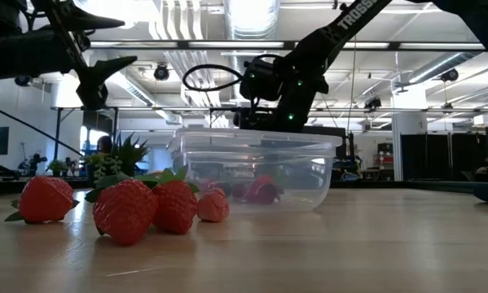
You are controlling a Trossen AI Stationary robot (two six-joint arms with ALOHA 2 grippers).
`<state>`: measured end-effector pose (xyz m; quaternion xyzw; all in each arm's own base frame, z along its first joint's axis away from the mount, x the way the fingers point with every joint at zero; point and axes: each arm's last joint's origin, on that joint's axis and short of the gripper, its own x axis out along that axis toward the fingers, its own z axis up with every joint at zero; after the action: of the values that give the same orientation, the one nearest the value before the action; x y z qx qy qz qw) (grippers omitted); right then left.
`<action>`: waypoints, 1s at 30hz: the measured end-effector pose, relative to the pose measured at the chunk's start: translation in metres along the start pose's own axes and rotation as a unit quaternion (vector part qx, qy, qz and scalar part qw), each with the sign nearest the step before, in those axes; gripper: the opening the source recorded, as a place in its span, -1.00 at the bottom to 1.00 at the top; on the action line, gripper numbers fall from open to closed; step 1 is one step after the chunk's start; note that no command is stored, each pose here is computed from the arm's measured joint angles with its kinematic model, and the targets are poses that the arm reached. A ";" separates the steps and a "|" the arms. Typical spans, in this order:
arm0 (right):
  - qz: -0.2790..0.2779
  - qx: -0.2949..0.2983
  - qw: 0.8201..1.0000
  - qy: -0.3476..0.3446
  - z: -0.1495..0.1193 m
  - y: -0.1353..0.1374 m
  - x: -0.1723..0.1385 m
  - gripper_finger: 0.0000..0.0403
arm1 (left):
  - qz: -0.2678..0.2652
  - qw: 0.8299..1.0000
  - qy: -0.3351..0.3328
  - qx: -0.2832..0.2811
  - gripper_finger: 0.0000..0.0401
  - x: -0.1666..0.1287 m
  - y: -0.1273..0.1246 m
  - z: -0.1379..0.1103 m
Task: Pick and placing Produce into tupperware
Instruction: Put the peach into the transparent container
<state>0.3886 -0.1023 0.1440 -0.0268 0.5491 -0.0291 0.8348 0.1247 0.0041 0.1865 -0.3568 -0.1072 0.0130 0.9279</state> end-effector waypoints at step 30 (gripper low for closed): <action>0.056 -0.079 0.995 -0.006 -0.002 -0.025 -0.010 -0.05 | 0.010 1.000 0.001 0.000 0.19 0.001 0.001 -0.001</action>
<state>0.3821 -0.1269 0.1544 -0.0623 0.5449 0.0615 0.8339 0.1260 0.0046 0.1849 -0.3579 -0.1024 0.0220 0.9279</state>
